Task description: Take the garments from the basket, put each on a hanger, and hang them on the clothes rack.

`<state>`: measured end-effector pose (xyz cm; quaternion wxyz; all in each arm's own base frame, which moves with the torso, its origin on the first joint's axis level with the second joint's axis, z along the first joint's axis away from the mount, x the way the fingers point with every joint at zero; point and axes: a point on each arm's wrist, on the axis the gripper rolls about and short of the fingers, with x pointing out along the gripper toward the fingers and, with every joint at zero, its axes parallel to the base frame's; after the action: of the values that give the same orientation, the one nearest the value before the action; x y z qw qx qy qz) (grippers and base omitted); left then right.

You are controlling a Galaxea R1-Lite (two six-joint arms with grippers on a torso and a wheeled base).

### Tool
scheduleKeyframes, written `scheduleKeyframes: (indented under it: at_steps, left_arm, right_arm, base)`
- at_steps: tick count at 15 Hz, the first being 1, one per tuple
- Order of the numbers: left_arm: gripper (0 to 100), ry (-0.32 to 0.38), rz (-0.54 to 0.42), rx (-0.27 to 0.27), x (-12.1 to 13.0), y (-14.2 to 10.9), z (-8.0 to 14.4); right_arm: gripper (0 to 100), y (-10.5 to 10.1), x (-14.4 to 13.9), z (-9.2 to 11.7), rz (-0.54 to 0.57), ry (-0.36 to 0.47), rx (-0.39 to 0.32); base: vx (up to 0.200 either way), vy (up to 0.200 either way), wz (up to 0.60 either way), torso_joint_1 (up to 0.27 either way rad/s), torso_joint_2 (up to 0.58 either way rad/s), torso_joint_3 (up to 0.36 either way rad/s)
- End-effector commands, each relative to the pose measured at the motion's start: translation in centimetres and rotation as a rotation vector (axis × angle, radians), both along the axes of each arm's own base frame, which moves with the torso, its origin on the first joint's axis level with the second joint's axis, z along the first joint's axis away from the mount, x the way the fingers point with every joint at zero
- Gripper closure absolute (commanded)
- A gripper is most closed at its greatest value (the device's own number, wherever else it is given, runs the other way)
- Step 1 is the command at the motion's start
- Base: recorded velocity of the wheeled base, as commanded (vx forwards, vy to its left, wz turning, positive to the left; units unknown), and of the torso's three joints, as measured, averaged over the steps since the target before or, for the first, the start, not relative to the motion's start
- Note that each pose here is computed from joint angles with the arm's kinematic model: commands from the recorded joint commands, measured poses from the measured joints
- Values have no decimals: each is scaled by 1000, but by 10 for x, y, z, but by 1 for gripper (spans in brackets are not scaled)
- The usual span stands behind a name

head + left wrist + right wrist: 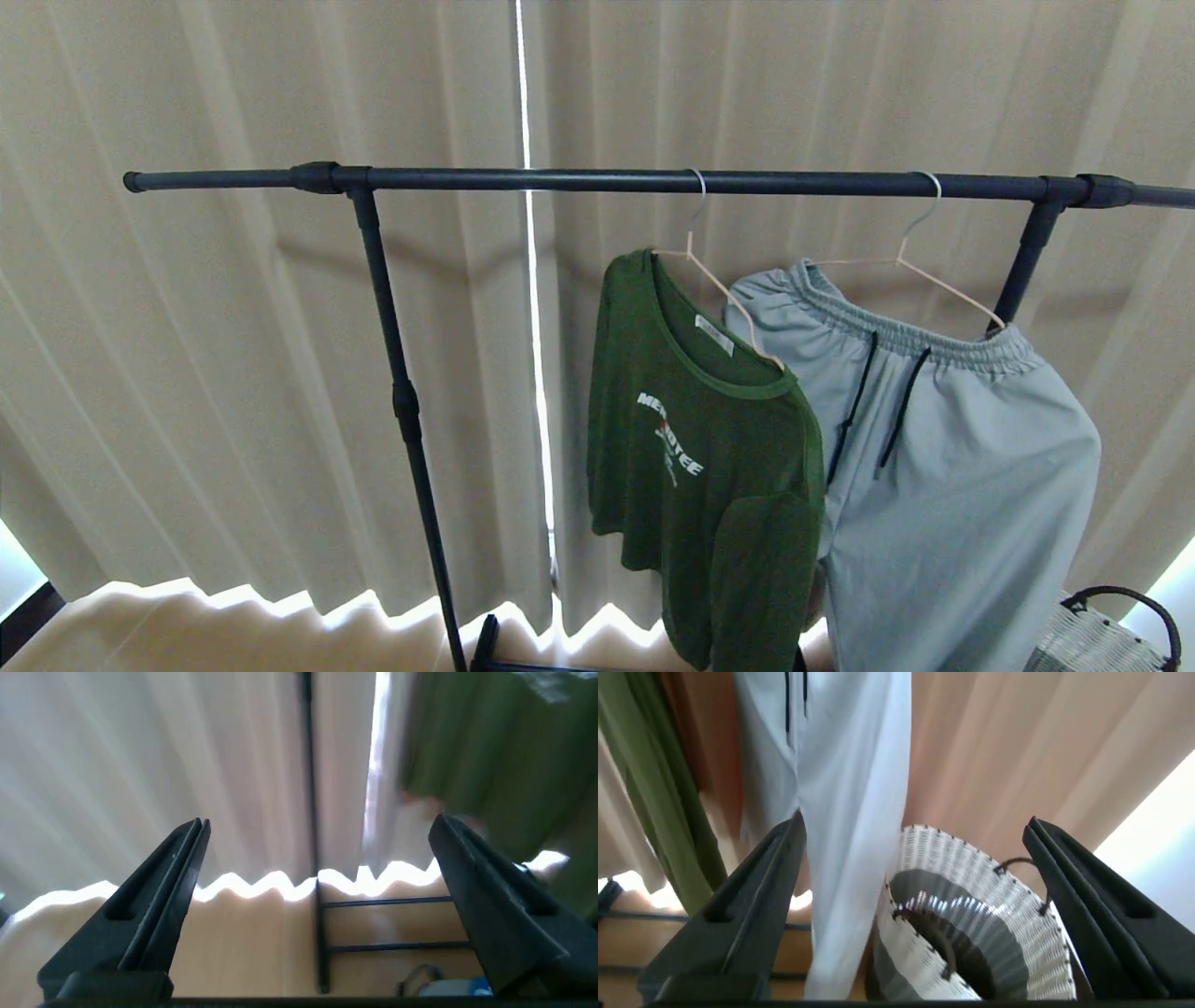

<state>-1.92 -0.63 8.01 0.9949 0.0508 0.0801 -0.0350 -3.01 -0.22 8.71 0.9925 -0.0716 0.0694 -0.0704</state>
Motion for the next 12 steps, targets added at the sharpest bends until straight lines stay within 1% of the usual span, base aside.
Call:
scheduleKeyframes:
  at_steps: [1,3,4,5,6,7,9,10,12]
  left_arm:
    - [0,3,6,-36,0,0,-1]
    - [0,3,2,-36,0,0,-1]
    - [0,3,-3,-37,0,0,-1]
    - [0,3,-10,-40,0,0,-1]
    - [0,3,-16,-41,0,-1,-1]
    - [0,2,-19,-41,0,0,0]
    - [0,-2,-76,-42,-1,1,0]
    - [0,-10,-174,-42,-2,3,0]
    - [0,-2,-175,-45,-2,2,0]
  right_arm:
    - [0,0,-1,-1,6,-13,2]
    - [0,1,-1,-2,56,-19,11]
    - [0,2,-1,-3,93,-27,45]
    - [0,2,-1,-4,100,-41,68]
    - [0,2,4,-11,101,-46,87]
    - [0,2,5,-12,120,-75,94]
    - [0,3,6,-12,130,-90,97]
    - [0,3,6,-12,131,-93,99]
    - [0,3,6,-12,146,-99,141]
  base:
    - [0,0,0,0,0,0]
    - [0,0,0,0,0,0]
    - [0,0,0,0,0,0]
    - [0,0,0,0,0,0]
    - [0,0,0,0,0,0]
    - [0,0,0,0,0,0]
    - [0,0,0,0,0,0]
    - [0,0,0,0,0,0]
    - [0,0,0,0,0,0]
